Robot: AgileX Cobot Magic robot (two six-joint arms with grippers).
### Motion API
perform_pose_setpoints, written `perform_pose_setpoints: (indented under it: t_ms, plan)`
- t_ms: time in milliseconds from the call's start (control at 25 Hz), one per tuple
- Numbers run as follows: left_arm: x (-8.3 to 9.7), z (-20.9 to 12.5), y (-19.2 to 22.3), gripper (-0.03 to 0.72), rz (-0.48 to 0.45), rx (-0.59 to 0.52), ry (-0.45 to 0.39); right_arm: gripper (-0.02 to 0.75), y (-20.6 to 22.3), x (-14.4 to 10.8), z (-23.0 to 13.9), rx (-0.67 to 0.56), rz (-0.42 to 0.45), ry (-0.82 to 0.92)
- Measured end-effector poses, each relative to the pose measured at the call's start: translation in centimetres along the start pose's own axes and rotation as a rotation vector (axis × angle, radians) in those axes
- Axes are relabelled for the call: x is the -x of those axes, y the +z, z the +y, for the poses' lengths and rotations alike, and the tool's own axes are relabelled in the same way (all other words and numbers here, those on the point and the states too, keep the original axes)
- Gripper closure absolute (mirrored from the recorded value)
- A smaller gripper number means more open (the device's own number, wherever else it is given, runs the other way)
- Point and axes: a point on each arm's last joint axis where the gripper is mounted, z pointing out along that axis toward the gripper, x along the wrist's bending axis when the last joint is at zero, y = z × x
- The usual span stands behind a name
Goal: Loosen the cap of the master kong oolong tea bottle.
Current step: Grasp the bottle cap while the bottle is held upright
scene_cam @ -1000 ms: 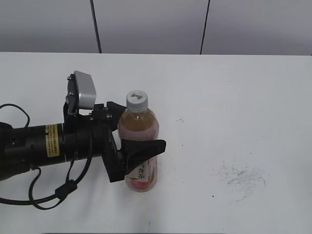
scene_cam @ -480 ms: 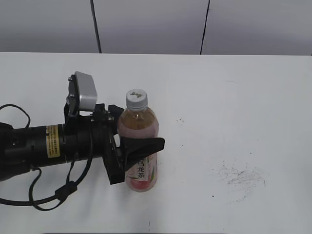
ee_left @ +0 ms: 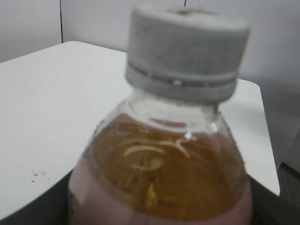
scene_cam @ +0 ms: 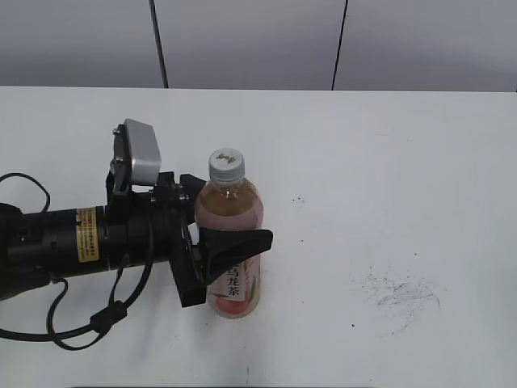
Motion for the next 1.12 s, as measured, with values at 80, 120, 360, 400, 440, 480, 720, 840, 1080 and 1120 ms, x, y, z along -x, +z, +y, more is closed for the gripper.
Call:
perform_pose_setpoints:
  t_ms: [80,120,360,400,440,480,720,840,1080,1120]
  plan:
    - [0.0,0.0,0.0,0.244,0.000,0.000,0.001,0.164,0.0,0.0,0.0,0.000,0.000,0.000]
    - [0.0,0.0,0.0,0.244,0.000,0.000,0.001,0.164,0.0,0.0,0.0,0.000,0.000,0.000]
    - [0.0,0.0,0.0,0.244,0.000,0.000,0.001,0.164,0.0,0.0,0.0,0.000,0.000,0.000]
    - [0.0,0.0,0.0,0.244,0.000,0.000,0.001,0.164,0.0,0.0,0.0,0.000,0.000,0.000]
    - [0.0,0.0,0.0,0.244,-0.001,0.001,0.001,0.164,0.0,0.0,0.0,0.000,0.000,0.000]
    - [0.0,0.0,0.0,0.244,-0.001,0.001,0.001,0.164,0.0,0.0,0.0,0.000,0.000,0.000]
    - [0.0,0.0,0.0,0.244,-0.002,0.001,0.001,0.164,0.0,0.0,0.0,0.000,0.000,0.000]
    - [0.0,0.0,0.0,0.244,-0.002,0.001,0.001,0.164,-0.1,0.0,0.1,0.009,0.001,-0.028]
    - [0.0,0.0,0.0,0.244,-0.002,0.001,0.002,0.164,1.6,-1.0,3.5,-0.039,0.085,-0.202]
    - [0.0,0.0,0.0,0.244,-0.002,0.001,0.002,0.164,2.2,-1.3,4.2,-0.073,0.108,-0.239]
